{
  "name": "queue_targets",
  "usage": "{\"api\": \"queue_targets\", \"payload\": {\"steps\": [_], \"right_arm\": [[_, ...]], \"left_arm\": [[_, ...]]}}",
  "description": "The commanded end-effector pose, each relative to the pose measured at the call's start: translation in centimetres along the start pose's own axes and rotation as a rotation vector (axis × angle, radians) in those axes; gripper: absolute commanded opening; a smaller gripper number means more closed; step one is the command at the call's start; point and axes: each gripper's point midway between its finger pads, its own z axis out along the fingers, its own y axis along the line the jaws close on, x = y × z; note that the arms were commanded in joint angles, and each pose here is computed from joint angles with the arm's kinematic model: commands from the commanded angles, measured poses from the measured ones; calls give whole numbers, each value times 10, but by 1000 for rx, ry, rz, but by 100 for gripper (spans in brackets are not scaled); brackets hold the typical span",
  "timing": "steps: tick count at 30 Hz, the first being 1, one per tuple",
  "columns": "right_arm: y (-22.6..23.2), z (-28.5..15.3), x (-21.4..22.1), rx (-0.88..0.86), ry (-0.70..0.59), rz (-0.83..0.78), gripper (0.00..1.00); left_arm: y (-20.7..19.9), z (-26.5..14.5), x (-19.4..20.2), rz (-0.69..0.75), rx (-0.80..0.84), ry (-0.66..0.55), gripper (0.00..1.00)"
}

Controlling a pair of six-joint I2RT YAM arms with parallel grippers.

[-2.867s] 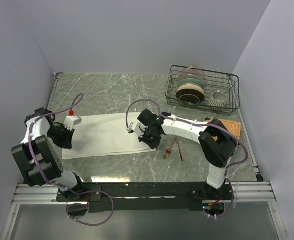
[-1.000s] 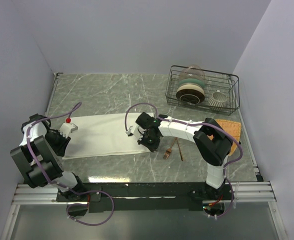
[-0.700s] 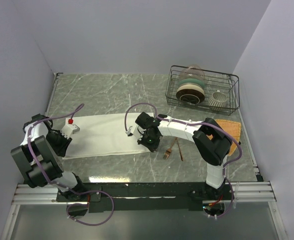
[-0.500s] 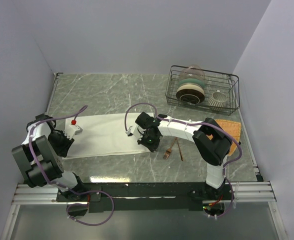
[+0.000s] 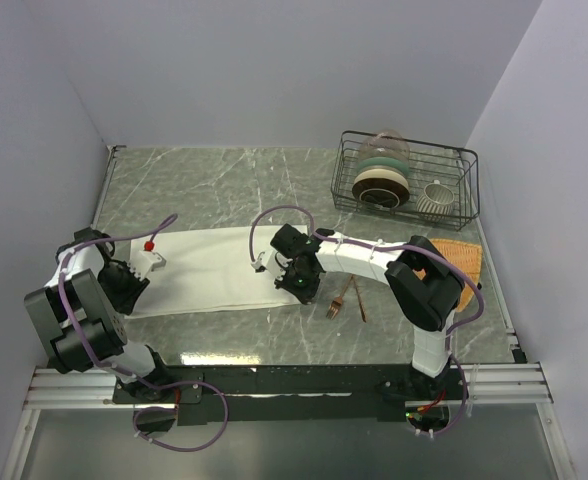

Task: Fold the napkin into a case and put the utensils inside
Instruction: Fold and flatten the napkin at the center of the board.

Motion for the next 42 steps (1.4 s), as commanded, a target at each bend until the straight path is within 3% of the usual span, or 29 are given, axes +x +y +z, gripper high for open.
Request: {"api": "queue_targets", "payload": {"steps": [1,8,14,19,22,25,26,27,30,34,42], "right_arm": [[-1,6,1,0,14,7,0],[-1,6,2,-1,20,7,0],[-1,6,1,-2,19,10,0],[0,6,0,-3,17,11,0],[0,3,-1,-1,10,8,0],[0,2,-1,-1,7,3,0],[-1,2,-1,2,8,3,0],[-1,2,-1,1,9,2,0],[-1,3,-1,0,10,3,0],[-1,3,0,0,13,1,0],[1,5,0,-7,18,10,0]], "left_arm": [[2,1,0,37,-3,6,36],[3,5,0,39,-9,9,31],[3,4,0,51,-12,3,19],[4,0,-3,51,-18,-10,3],[2,-8,-10,51,-17,-38,1],[2,-14,-12,61,-27,-48,2],[2,-15,-12,74,-35,-52,6],[2,-15,-12,81,-41,-54,19],[1,-13,-12,109,-50,-56,32],[2,-8,-7,137,-46,-34,39],[3,-1,-4,185,-32,-3,38]]}}
